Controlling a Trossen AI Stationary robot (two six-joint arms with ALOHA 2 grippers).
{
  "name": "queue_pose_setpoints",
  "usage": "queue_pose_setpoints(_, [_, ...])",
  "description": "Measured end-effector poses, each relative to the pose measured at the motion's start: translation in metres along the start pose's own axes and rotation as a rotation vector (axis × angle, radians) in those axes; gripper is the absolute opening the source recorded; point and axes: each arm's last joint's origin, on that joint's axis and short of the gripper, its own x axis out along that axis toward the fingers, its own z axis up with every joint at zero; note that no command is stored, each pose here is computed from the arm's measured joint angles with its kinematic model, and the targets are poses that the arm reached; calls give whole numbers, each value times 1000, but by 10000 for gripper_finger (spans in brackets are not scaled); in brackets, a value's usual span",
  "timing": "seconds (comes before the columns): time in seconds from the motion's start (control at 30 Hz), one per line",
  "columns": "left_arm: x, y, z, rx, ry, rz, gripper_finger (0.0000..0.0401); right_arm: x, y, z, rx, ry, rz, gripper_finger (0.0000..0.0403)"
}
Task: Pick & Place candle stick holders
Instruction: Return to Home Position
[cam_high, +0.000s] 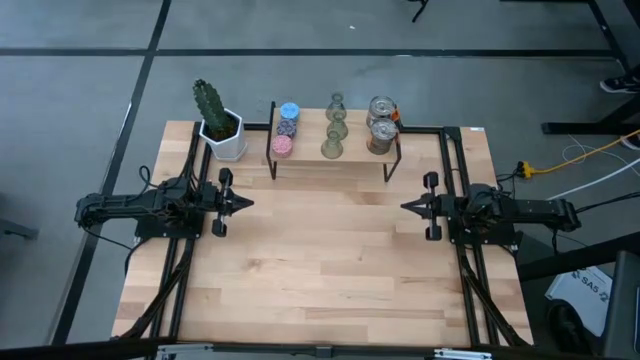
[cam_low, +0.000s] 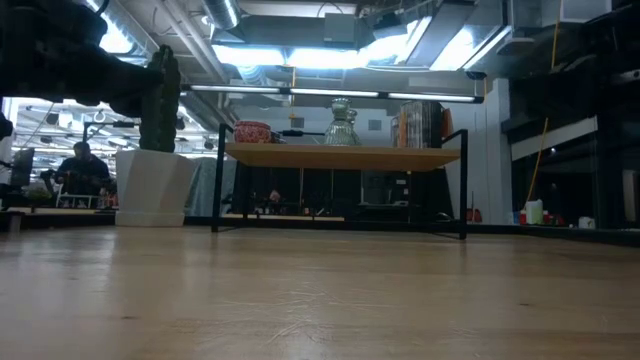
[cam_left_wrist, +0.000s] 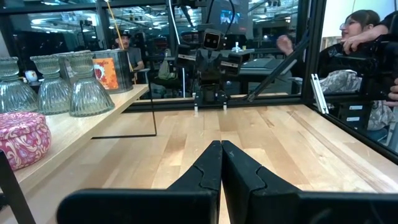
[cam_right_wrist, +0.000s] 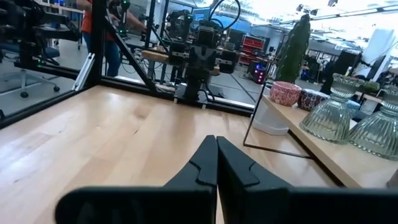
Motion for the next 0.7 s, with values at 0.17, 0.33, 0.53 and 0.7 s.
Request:
queue_pose_setpoints(0.17, [0, 0, 0, 0, 0, 0, 2, 0, 0, 0, 9, 1, -4, 1])
queue_pose_setpoints(0.33, [0, 0, 0, 0, 0, 0, 2, 0, 0, 0, 11, 1, -4, 1])
queue_pose_setpoints(0.53, [0, 0, 0, 0, 0, 0, 2, 0, 0, 0, 9, 1, -3, 1])
queue_pose_setpoints(0.7, [0, 0, 0, 0, 0, -1, 2, 0, 0, 0, 9, 1, -3, 1])
